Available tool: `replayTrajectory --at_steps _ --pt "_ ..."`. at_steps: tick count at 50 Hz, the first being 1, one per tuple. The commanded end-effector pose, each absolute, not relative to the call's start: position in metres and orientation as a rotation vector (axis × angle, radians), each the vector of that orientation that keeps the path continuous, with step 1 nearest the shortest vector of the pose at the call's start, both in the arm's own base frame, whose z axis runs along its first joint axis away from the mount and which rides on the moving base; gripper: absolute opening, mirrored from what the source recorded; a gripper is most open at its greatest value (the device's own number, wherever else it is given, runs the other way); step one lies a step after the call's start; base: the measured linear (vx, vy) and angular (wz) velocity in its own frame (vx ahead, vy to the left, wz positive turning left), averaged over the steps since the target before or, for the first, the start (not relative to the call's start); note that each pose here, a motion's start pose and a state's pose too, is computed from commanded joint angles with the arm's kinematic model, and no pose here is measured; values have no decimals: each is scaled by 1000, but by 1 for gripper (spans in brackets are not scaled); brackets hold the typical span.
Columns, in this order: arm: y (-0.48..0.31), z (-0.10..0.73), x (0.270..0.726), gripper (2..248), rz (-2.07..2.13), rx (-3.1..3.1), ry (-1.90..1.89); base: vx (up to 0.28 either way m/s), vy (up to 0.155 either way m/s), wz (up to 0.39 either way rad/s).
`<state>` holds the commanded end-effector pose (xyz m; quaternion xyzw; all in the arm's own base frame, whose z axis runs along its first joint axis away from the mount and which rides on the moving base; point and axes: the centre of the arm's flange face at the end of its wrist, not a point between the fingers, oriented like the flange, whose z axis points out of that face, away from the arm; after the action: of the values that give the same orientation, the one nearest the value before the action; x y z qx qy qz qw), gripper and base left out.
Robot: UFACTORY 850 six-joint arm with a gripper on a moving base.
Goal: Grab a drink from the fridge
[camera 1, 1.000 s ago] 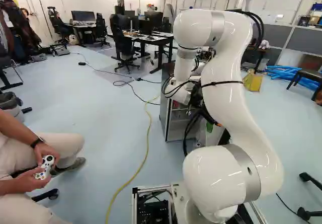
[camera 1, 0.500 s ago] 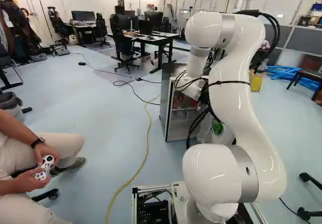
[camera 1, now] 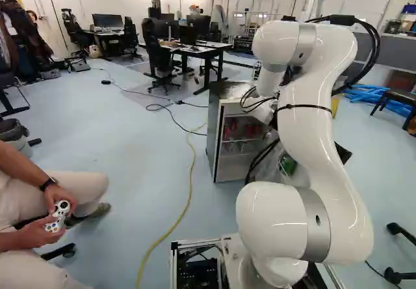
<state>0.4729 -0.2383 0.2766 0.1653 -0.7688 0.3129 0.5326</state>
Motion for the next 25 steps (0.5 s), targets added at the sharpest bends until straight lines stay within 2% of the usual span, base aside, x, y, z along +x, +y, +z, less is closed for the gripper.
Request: replayTrajectory --at_steps 25 --pt "-267 280 474 247 733 335 -1857 0 0 0"
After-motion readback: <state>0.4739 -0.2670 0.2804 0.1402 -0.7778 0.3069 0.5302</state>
